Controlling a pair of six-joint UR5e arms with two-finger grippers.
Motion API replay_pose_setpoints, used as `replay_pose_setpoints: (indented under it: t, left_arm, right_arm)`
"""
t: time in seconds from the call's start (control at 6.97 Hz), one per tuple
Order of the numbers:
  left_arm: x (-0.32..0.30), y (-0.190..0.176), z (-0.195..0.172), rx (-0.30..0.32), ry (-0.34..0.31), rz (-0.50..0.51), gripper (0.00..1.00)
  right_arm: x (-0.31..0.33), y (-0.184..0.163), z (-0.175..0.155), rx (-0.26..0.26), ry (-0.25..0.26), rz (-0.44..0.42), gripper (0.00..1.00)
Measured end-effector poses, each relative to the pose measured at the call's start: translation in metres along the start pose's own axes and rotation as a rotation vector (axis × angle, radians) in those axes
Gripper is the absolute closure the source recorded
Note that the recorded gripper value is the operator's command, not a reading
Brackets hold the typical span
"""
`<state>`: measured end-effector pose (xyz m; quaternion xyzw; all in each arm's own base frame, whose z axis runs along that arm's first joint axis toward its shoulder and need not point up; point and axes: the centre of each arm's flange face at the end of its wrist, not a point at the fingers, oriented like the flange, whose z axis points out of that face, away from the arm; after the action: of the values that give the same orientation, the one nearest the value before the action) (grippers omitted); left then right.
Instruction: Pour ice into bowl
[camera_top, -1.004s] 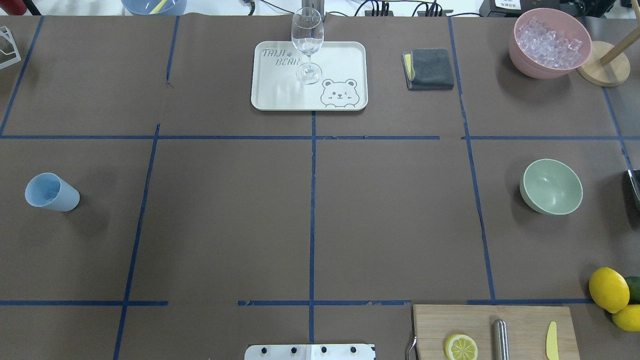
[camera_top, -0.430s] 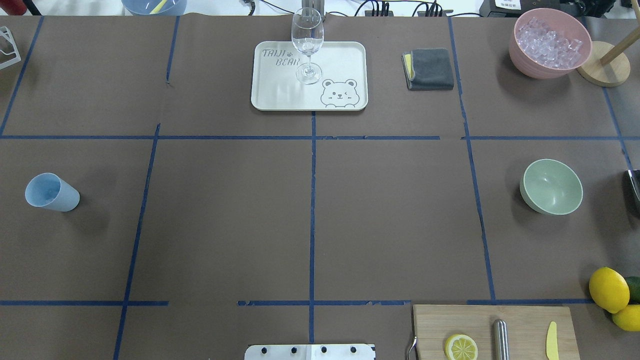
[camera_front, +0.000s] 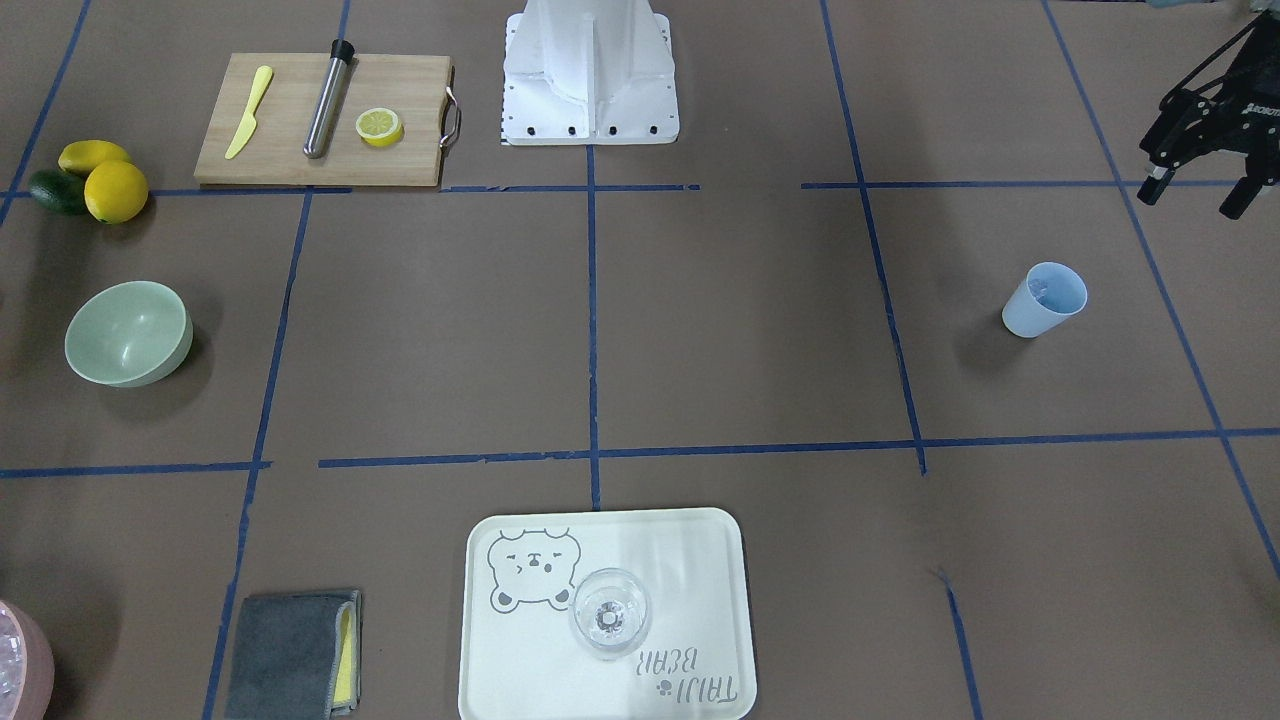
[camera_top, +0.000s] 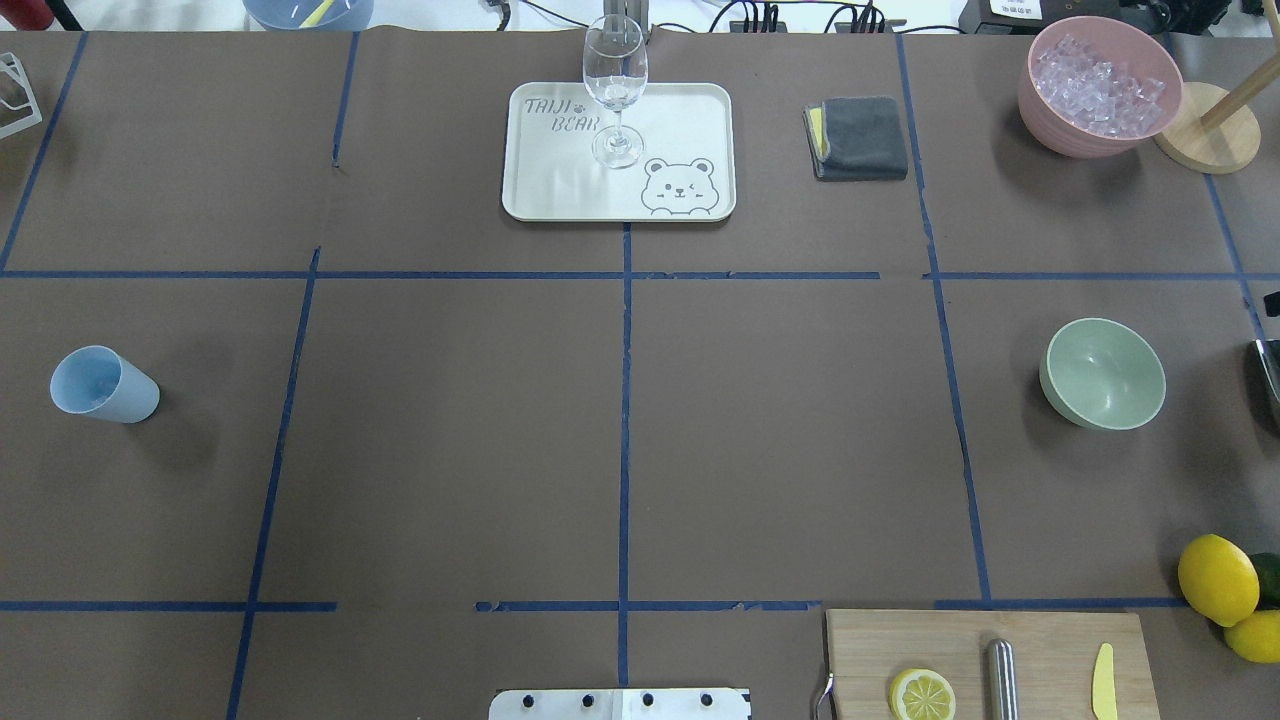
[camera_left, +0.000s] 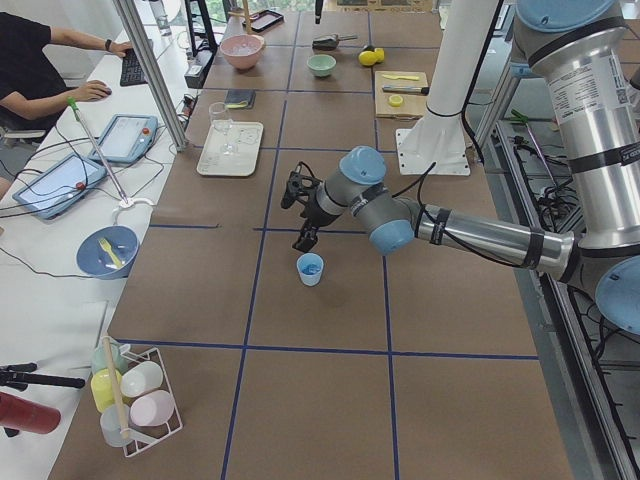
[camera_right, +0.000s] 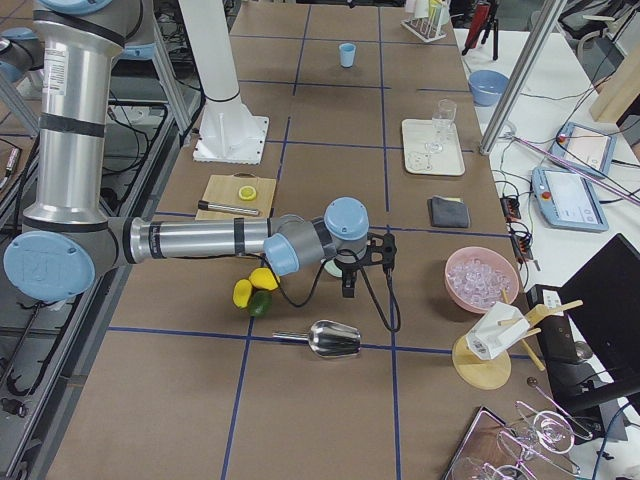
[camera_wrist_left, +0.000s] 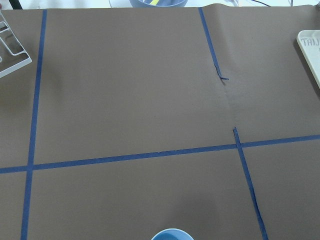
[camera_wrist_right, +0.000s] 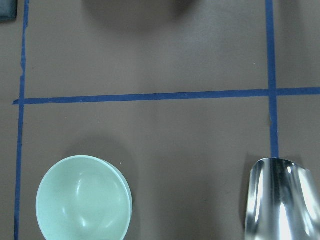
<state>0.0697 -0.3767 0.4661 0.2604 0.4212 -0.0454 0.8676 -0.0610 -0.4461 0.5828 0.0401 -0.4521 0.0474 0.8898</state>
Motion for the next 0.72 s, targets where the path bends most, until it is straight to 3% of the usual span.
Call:
replay_pose_setpoints:
  t: [0.43, 0.57, 0.72]
  left_arm:
    - [0.0, 0.017, -0.001, 0.094, -0.078, 0.034, 0.0]
    - [-0.001, 0.02, -0.001, 0.106, -0.084, 0.04, 0.0]
    - [0.0, 0.022, -0.001, 0.11, -0.084, 0.044, 0.0]
  right_arm:
    - [-0.031, 0.035, 0.106, 0.024, 0.01, 0.024, 0.0]
    - [-0.034, 0.042, 0.121, 0.018, 0.013, 0.023, 0.6]
    - [-0.036, 0.046, 0.126, 0.012, 0.012, 0.022, 1.0]
